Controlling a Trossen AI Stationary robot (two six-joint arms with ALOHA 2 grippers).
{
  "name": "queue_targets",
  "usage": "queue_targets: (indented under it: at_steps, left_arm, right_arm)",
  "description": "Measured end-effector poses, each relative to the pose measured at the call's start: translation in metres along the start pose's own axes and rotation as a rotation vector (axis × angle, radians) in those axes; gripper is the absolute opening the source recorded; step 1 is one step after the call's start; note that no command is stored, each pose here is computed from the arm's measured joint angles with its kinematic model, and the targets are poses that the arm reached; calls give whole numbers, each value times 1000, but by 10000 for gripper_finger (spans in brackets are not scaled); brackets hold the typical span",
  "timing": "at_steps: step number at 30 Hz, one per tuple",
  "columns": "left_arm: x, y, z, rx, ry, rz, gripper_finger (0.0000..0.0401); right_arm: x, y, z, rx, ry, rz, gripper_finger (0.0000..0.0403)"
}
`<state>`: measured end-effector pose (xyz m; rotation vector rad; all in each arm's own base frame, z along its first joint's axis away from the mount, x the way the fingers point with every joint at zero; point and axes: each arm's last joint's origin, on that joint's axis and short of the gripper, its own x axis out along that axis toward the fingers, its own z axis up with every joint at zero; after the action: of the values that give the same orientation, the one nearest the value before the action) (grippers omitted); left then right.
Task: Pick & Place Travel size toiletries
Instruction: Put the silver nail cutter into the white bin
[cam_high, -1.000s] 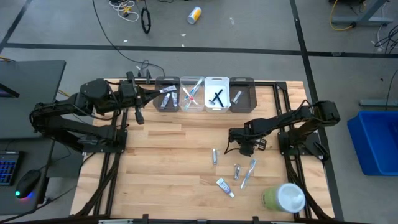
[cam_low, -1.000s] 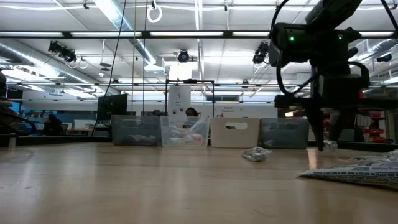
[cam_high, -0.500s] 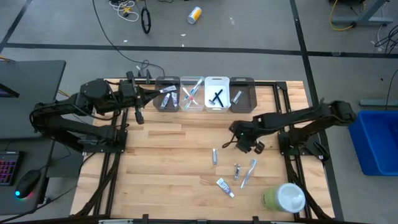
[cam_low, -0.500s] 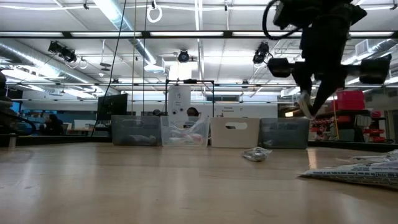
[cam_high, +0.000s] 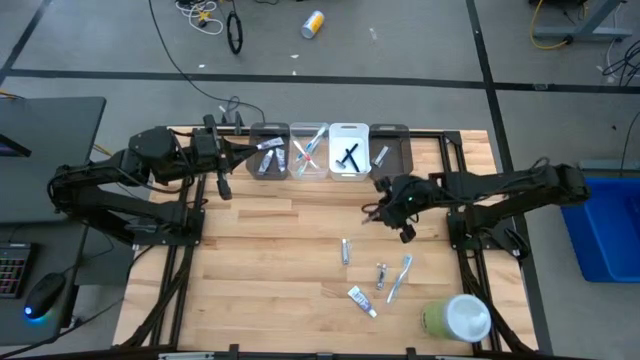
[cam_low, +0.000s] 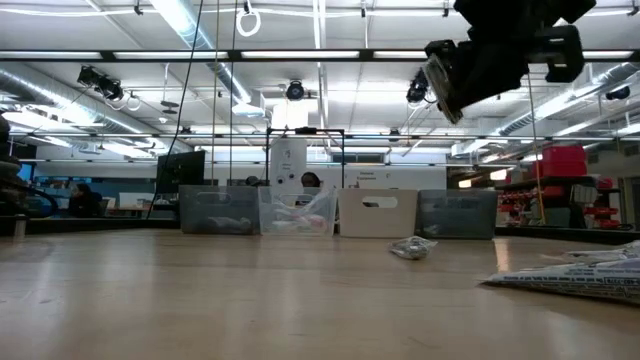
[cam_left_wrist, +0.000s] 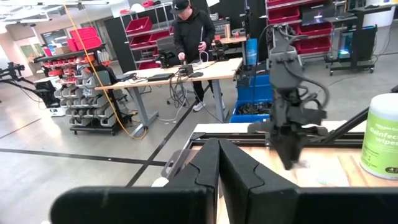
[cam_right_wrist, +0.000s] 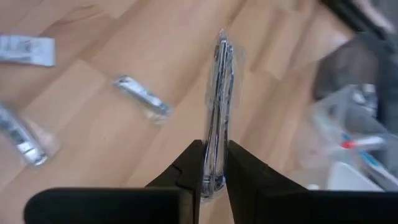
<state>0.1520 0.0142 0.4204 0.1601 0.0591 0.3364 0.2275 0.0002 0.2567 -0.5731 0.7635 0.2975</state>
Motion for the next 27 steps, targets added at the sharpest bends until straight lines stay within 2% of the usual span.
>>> queue_targets:
  at_steps: [6, 11, 19, 27]
  left_arm:
    - [0, 0, 0, -21, 0, 0, 18]
    - [0, 0, 0, -22, 0, 0, 18]
    - [0, 0, 0, -22, 0, 0, 18]
    - [0, 0, 0, -22, 0, 0, 18]
  right_arm:
    - [-20, -19, -14, 73, 33, -162, 55]
    - [-36, -36, -29, 184, 71, -291, 55]
    - [-53, -61, -60, 454, 200, -540, 55]
    - [-64, -77, -81, 764, 217, -724, 55]
